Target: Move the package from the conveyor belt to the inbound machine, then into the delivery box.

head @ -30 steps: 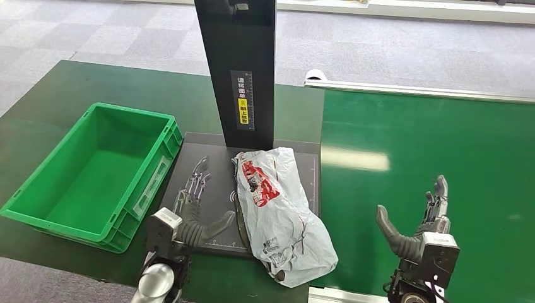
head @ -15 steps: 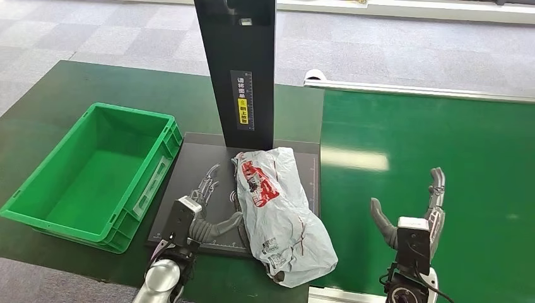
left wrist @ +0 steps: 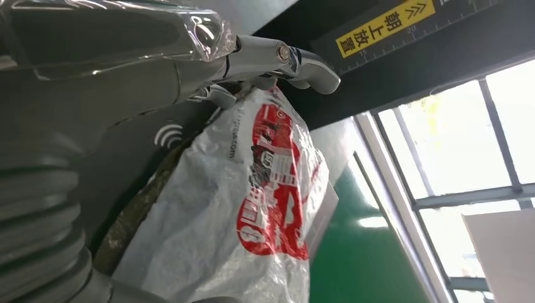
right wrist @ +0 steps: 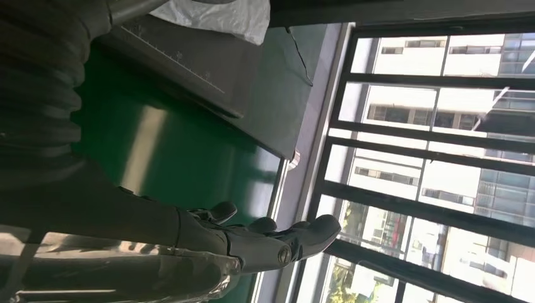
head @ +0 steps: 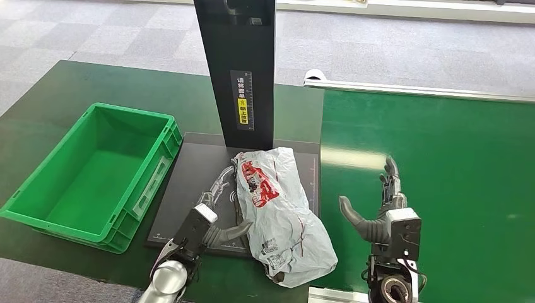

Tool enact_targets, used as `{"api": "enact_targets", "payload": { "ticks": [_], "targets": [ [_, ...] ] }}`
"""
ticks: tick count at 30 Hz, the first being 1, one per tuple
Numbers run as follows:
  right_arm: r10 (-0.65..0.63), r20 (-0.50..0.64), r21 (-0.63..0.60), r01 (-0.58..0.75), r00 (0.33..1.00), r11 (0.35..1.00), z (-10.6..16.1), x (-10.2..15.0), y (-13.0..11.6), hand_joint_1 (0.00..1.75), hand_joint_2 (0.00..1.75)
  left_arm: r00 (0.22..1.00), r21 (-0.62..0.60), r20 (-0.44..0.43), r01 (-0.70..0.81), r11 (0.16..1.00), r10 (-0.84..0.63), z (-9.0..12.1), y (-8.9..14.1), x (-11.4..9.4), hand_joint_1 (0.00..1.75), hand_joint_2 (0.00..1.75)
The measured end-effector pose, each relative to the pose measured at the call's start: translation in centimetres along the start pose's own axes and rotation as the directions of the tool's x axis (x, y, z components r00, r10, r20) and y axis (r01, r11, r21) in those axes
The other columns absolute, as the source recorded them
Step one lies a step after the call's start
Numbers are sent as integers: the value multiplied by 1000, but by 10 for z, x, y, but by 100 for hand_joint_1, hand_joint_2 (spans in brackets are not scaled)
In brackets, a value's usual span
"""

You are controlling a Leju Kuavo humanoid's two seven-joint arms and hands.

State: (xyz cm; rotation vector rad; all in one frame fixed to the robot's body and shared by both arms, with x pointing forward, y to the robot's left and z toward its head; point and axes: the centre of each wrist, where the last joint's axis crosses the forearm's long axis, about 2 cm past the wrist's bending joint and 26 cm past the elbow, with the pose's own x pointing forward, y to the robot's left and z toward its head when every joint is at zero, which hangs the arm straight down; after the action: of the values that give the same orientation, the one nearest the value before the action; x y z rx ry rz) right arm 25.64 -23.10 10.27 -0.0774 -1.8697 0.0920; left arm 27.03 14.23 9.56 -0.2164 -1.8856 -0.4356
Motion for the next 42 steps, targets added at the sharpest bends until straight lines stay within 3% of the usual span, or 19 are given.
{"api": "enact_targets", "payload": {
  "ticks": [7,17,29,42],
  "targets": [
    [-3,-32,54,4,999,999,3,-5,9,0,175,994,-25,-1,109,994,-109,5,-4,-1,0,175],
    [-49,-136,175,73,989,982,4,-23,21,0,175,983,-180,98,169,969,-154,10,-20,4,0,175],
    [-28,-158,163,54,987,985,4,-27,20,0,175,998,-287,44,-38,957,53,14,-44,-1,0,175],
    [-26,-162,155,52,986,987,4,-28,17,0,175,997,-318,42,-55,947,72,13,-53,1,0,175]
  ]
}}
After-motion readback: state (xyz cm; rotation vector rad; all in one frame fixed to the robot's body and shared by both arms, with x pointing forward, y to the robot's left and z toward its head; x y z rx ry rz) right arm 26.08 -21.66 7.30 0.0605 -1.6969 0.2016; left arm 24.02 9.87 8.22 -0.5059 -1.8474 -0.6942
